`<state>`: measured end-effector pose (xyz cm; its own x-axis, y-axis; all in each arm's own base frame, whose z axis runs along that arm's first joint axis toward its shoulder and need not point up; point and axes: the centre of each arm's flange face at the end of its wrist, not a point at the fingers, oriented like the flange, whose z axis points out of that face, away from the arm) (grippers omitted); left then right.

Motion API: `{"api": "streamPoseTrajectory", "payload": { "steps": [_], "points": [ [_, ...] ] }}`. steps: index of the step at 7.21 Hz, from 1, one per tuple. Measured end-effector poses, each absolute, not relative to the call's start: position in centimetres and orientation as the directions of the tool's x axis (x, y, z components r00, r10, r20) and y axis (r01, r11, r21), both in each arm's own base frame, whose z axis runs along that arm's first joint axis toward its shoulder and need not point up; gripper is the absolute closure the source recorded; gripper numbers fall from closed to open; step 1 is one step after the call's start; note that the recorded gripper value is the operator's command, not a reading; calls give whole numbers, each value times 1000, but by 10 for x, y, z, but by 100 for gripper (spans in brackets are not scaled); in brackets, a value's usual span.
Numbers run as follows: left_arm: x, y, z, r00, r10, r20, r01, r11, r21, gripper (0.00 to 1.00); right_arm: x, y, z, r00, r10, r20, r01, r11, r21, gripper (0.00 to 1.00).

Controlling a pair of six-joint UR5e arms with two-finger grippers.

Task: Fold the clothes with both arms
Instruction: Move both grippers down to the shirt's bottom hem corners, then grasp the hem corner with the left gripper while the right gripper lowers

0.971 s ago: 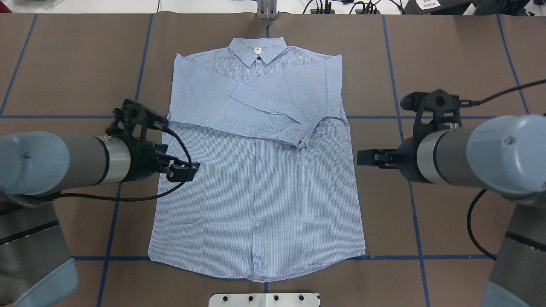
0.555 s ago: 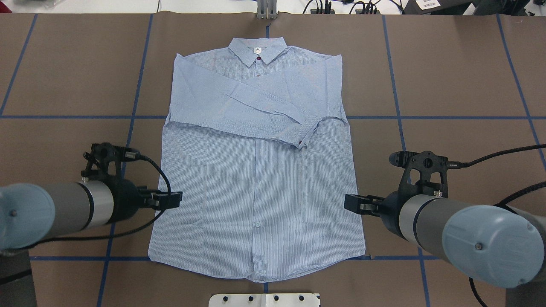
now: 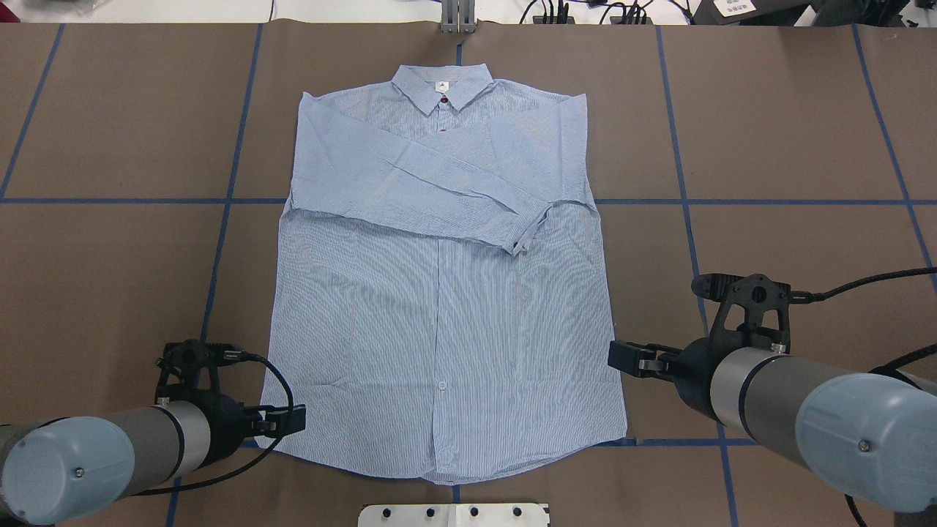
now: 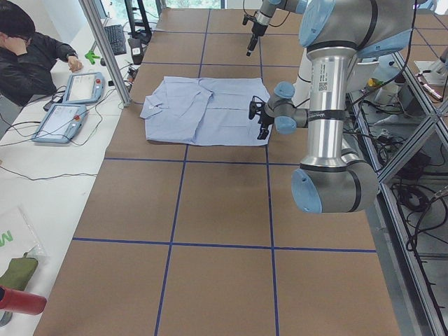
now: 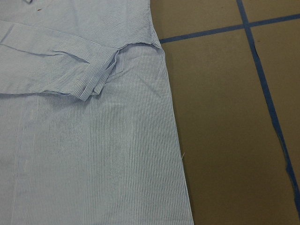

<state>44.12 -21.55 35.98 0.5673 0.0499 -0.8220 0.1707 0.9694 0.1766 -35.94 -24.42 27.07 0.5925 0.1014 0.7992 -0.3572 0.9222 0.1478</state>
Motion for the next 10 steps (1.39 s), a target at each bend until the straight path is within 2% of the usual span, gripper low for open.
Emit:
{"api": "streamPoseTrajectory", "payload": {
  "steps": [2, 8, 9, 10],
  "points": [
    [449, -213, 372, 587, 44, -809, 164, 971, 172, 28, -359, -244, 271, 590, 101, 801, -359, 922, 148, 0],
    [455, -212, 385, 600, 1, -800, 178, 975, 136, 30, -359, -244, 271, 590, 99, 801, -361, 920, 152, 0],
    [456, -212, 386, 603, 1, -798, 177, 975, 135, 35, -359, -244, 271, 590, 99, 801, -360, 920, 152, 0],
    [456, -212, 387, 603, 1, -797, 177, 975, 135, 48, -359, -244, 271, 590, 99, 801, -361, 920, 152, 0]
  ]
}}
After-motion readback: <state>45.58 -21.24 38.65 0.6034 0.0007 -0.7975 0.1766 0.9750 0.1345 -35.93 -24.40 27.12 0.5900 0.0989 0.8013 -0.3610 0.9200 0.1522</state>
